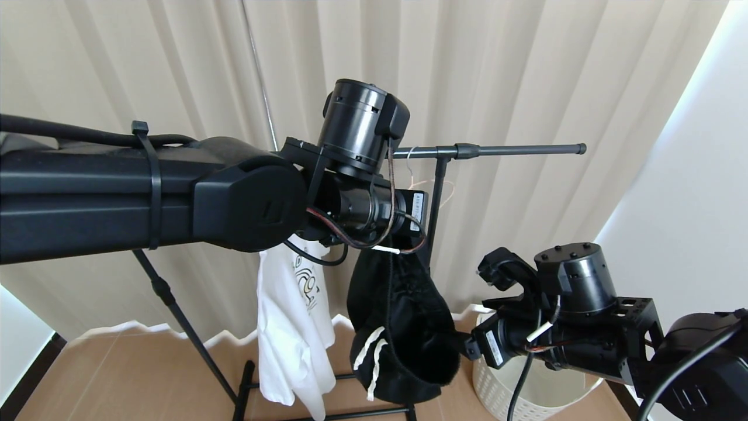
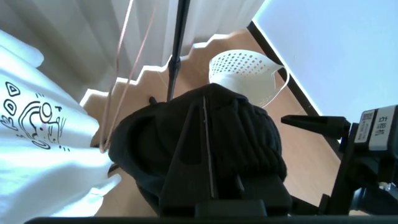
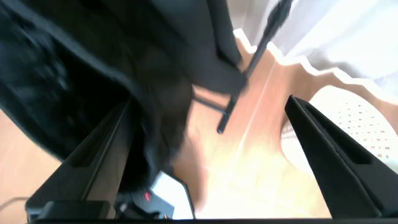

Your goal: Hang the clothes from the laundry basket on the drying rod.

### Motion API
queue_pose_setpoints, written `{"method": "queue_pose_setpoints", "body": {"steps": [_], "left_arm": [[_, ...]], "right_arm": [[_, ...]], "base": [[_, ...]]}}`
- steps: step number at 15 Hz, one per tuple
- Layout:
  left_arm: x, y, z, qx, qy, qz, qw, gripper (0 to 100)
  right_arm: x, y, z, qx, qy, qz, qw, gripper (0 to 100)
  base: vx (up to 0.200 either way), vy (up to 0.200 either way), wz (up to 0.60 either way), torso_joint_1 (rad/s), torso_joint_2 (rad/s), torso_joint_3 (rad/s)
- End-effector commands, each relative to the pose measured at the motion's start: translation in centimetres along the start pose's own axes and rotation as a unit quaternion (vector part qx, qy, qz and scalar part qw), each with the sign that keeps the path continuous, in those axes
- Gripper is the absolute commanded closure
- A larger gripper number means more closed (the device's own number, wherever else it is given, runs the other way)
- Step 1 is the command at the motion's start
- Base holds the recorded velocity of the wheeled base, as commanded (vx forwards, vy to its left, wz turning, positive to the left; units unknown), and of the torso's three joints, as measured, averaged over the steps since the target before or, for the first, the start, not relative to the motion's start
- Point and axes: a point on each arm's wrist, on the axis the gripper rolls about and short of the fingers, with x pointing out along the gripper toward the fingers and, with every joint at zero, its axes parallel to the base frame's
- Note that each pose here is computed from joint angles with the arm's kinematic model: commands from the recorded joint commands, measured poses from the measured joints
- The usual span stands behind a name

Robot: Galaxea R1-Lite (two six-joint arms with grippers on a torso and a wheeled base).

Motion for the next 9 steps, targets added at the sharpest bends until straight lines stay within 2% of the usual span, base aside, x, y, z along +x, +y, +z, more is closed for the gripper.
{"method": "queue_pose_setpoints", "body": {"steps": [1,4,5,9], "left_arm": [[-0.1,0.0,0.0,0.0,-0.001,0.0,1.0,100],[-0.3,0.0,0.2,-0.001,-0.003,-0.001,1.0,100],[-0.4,0.0,0.2,-0.001,-0.003,-0.002,1.0,100],[-0.7,0.2,-0.1,-0.001,0.003,-0.001,1.0,100]], "right_arm": [[0.0,0.2,-0.5,-0.003,0.007,0.004,1.0,0],[0.4,0.2,-0.7,-0.003,0.01,0.005,0.9999,0],[0.5,0.3,-0.7,-0.003,0.008,0.005,0.9999,100],[1.3,0.2,-0.3,-0.002,-0.022,0.006,0.9997,100]], "base": [[0.0,0.0,0.0,0.0,0.0,0.0],[0.0,0.0,0.0,0.0,0.0,0.0],[0.0,0.0,0.0,0.0,0.0,0.0],[0.0,0.0,0.0,0.0,0.0,0.0]]}}
